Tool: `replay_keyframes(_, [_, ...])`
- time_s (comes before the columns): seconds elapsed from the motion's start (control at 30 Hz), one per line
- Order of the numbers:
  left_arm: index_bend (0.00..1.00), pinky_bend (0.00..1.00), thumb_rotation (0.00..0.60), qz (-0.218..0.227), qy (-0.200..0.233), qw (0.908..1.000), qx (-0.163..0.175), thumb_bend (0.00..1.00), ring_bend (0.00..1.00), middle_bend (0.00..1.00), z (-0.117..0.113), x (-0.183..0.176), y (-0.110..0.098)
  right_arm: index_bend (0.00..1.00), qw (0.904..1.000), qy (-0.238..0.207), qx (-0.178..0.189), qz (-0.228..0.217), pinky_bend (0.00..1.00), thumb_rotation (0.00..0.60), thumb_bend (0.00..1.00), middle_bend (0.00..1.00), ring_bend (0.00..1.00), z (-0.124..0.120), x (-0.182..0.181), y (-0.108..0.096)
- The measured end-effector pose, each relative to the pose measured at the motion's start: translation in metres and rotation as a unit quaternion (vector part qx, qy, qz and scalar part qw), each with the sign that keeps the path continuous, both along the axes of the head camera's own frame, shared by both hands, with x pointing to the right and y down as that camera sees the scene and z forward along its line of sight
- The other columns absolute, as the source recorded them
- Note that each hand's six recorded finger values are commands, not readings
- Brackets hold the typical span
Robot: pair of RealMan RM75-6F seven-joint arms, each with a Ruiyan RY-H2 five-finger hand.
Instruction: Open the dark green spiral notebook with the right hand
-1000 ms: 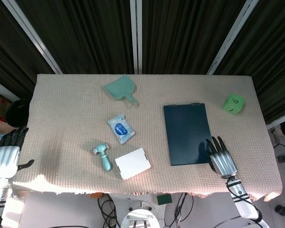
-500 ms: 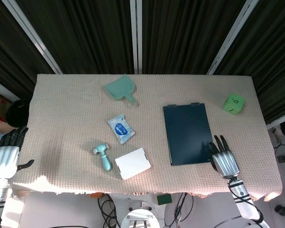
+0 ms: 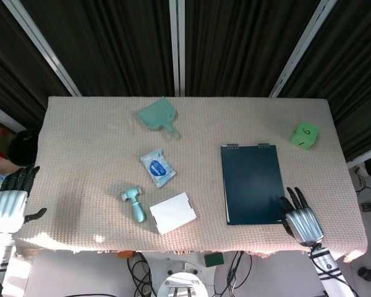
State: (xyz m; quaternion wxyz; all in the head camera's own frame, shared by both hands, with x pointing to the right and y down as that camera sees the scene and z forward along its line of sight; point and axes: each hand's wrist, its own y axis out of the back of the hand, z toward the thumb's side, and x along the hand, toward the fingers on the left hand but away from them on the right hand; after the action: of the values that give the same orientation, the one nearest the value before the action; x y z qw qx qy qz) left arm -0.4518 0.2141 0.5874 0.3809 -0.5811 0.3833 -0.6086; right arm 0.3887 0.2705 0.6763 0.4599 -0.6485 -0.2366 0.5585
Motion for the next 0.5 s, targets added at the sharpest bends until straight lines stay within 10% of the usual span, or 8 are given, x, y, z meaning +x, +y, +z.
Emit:
replay_keyframes(0.27, [0.03, 0.13, 0.600, -0.001, -0.001, 1.0000, 0.004, 0.06, 0.06, 0.04, -0.004, 0.000, 0.003, 1.00, 0.9999, 0.013, -0.005, 0.010, 0.00, 0.600, 0.61, 0.24, 0.00, -0.029, 0.016, 0.023])
replay_keyframes(0.5, [0.03, 0.13, 0.600, -0.001, 0.002, 1.0000, 0.001, 0.06, 0.06, 0.04, -0.001, 0.000, 0.005, 1.00, 0.9986, 0.009, 0.048, 0.022, 0.00, 0.600, 0.62, 0.26, 0.00, -0.048, 0.016, -0.004])
